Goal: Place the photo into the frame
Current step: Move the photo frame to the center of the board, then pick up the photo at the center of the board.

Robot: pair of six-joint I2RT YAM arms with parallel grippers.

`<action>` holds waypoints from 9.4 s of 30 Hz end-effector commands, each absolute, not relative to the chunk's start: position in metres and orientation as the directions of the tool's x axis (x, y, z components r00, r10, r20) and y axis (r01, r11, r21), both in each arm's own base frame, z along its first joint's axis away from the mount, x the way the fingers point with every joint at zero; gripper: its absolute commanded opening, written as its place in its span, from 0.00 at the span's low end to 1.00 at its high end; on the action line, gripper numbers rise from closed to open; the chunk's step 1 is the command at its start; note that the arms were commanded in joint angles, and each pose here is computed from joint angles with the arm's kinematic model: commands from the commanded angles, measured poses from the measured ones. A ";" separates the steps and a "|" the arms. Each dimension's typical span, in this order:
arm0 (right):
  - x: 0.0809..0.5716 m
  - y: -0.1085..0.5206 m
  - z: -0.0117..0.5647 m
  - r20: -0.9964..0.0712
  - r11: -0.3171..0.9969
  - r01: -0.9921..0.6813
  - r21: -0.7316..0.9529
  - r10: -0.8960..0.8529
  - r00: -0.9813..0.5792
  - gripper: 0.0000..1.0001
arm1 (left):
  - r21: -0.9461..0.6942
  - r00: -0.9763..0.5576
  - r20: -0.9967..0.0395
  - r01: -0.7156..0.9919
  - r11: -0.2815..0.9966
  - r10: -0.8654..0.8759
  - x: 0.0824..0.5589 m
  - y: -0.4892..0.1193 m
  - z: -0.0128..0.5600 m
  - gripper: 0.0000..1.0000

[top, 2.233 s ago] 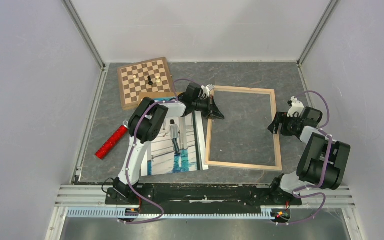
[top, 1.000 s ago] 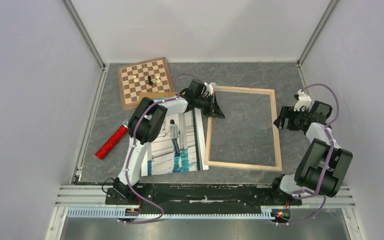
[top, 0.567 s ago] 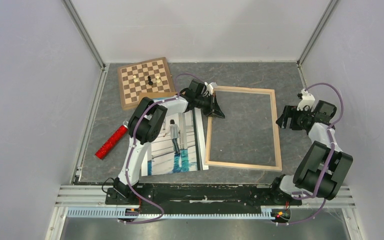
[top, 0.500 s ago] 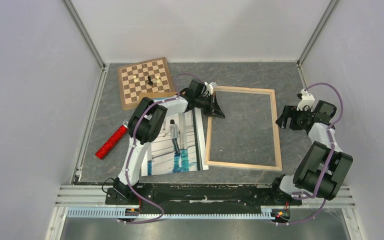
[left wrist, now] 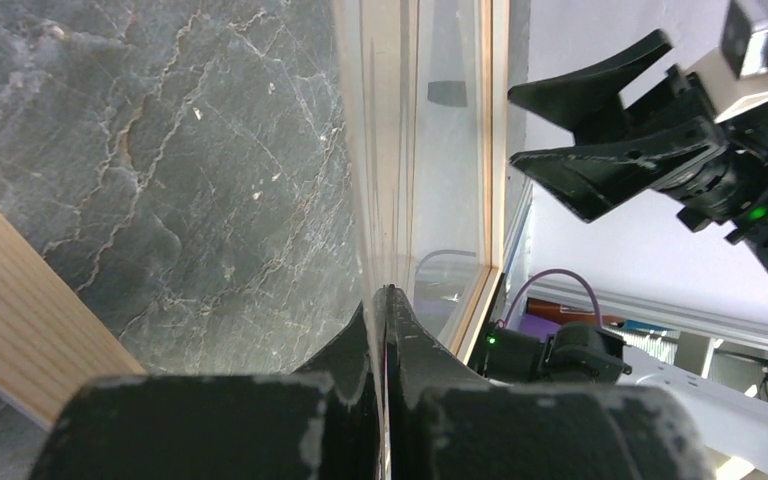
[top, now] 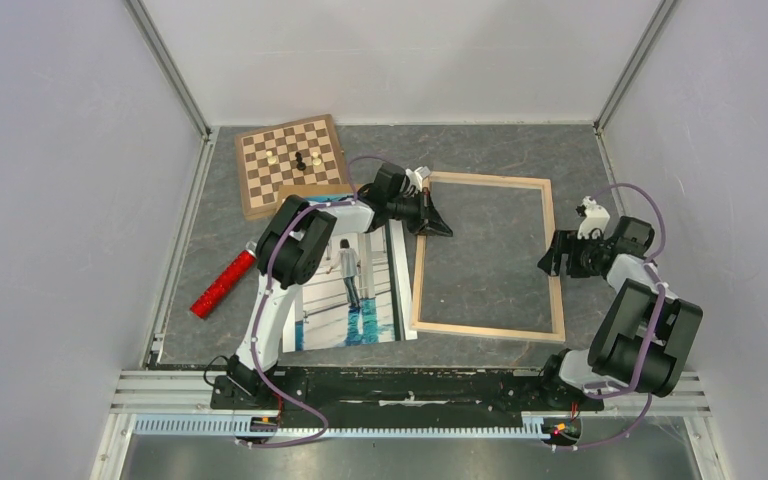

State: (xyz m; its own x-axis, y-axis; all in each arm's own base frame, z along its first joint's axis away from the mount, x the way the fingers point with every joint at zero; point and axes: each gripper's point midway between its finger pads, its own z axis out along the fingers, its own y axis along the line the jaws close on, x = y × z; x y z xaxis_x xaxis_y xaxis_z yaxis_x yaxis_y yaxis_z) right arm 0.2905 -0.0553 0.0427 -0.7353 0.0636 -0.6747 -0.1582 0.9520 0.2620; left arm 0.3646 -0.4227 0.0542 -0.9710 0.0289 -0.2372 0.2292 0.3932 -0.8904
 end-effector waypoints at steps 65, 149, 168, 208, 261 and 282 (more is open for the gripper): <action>0.336 -0.050 0.097 -0.775 0.951 -0.299 0.079 -0.130 -0.619 0.80 | -0.881 -0.952 -0.306 0.287 0.377 0.009 0.360 -0.429 0.045 0.03; 0.378 0.087 0.020 -0.616 0.755 -0.653 -0.060 -0.543 -0.571 0.76 | -0.857 -0.952 -0.302 0.294 0.422 0.051 0.356 -0.424 0.041 0.57; 0.376 0.084 0.020 -0.608 0.762 -0.645 -0.067 -0.543 -0.579 0.75 | -0.754 -0.927 -0.365 0.350 0.555 0.088 0.366 -0.402 0.061 0.73; 0.391 0.089 0.079 -0.706 0.789 -0.606 -0.097 -0.483 -0.517 0.80 | -0.656 -0.862 -0.505 0.416 0.630 0.042 0.421 -0.334 0.153 0.75; 0.342 0.152 0.150 -0.863 0.742 -0.653 -0.154 -0.422 -0.276 0.93 | -0.284 -0.898 -0.398 0.316 0.905 0.188 0.279 -0.038 0.102 0.81; 0.447 0.314 0.110 -0.837 0.670 -0.727 0.149 -0.306 -0.453 0.86 | -0.326 -0.890 -0.445 0.264 0.908 0.099 0.296 -0.047 0.098 0.79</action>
